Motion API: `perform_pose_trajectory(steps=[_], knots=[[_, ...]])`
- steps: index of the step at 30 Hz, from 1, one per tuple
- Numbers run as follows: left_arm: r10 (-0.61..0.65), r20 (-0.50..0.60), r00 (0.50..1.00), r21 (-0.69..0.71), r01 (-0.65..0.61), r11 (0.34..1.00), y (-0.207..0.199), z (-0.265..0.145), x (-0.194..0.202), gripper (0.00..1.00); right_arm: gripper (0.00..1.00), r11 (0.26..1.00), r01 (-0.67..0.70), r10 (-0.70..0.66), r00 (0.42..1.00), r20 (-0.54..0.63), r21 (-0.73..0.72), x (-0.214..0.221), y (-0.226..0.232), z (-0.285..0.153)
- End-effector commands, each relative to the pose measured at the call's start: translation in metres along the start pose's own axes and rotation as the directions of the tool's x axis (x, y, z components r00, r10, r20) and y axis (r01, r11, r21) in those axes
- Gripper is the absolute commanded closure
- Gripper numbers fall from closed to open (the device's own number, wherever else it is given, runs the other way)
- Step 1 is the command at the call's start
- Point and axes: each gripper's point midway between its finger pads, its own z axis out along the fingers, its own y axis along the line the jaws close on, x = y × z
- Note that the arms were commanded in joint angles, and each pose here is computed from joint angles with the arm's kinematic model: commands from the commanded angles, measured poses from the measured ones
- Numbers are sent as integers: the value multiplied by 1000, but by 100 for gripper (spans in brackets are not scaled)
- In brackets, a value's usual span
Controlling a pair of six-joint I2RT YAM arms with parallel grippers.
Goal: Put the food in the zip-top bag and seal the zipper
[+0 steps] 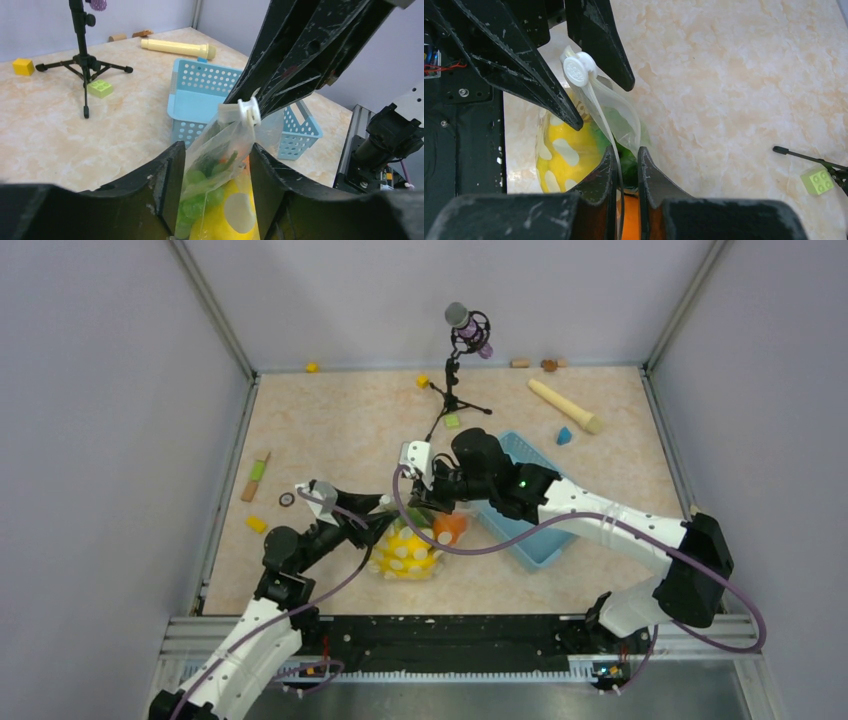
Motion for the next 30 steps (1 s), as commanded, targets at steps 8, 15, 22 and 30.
perform_pose_trajectory(steps=[8,15,22,30], knots=[[94,68,993,95,-101,990,-20,1,-28,100,100,999,-24,23,999,-25,-44,8,11,-10],[138,77,987,150,-149,977,-30,-1,-28,100,63,991,21,-25,999,-29,-134,7,23,-10],[142,61,988,171,-150,974,-32,-1,-24,100,45,973,87,-74,995,65,-216,-29,31,-15],[141,39,989,186,-146,972,-34,-1,-21,100,44,958,110,-78,989,128,-264,-62,38,-7]])
